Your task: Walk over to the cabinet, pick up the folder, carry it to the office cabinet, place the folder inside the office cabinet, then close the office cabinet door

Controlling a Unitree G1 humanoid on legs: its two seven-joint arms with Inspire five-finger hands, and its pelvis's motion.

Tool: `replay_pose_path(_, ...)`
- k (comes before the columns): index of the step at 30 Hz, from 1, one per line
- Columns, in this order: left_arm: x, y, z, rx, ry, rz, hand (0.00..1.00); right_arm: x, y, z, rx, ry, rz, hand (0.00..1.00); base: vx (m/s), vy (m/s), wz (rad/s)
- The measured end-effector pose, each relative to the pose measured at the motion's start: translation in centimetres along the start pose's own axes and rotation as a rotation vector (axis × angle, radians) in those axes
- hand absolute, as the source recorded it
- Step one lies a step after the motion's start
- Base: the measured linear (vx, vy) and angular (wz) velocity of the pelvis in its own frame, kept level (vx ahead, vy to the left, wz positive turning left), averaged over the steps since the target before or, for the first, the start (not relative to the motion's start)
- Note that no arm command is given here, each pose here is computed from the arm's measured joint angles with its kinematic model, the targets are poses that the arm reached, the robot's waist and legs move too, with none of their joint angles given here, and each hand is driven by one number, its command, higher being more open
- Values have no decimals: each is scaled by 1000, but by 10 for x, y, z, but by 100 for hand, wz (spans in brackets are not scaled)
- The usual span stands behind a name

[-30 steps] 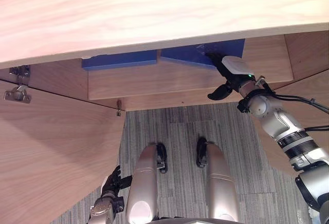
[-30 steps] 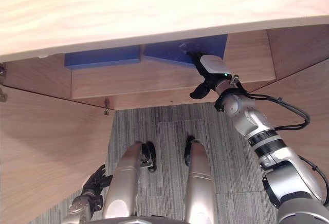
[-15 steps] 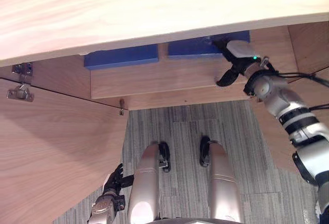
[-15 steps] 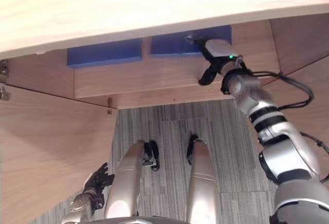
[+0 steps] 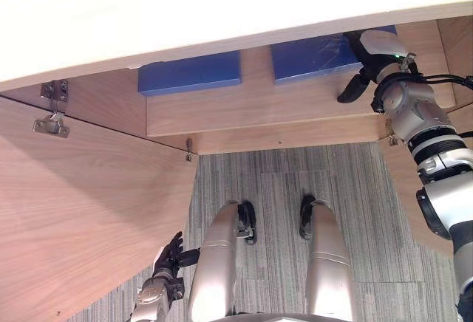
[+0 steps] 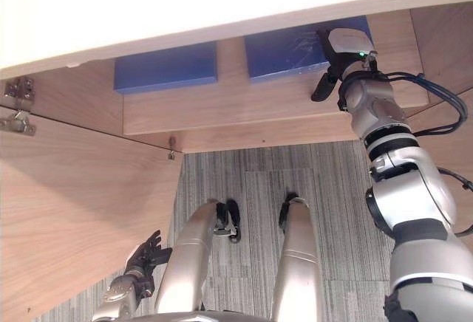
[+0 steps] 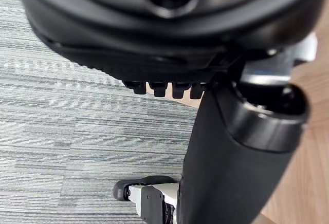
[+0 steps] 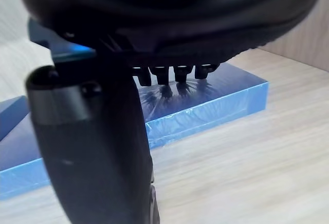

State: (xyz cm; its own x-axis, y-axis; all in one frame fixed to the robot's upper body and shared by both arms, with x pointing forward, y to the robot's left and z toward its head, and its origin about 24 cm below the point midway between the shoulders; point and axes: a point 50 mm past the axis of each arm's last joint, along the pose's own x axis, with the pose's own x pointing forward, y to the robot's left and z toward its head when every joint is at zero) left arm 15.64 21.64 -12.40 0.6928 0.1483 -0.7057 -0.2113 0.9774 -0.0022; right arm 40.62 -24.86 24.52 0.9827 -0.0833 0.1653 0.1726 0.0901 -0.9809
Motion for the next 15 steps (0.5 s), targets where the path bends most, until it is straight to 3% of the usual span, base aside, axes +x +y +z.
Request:
replay_pose_path(5,1,-2,2,-6,-4,15,100,-8,-7,24,191,-65,-127,100,10,-7,-11)
replay_pose_path(11,5,-4,14,-23,-41,57,100,-50,-39,56,484,-191,-500,100,10,-7,-9)
replay_pose_path(15,4,0,17,-36,-56,86,100,-72,-35,57,574,-170,-633,100,-19,5,-8)
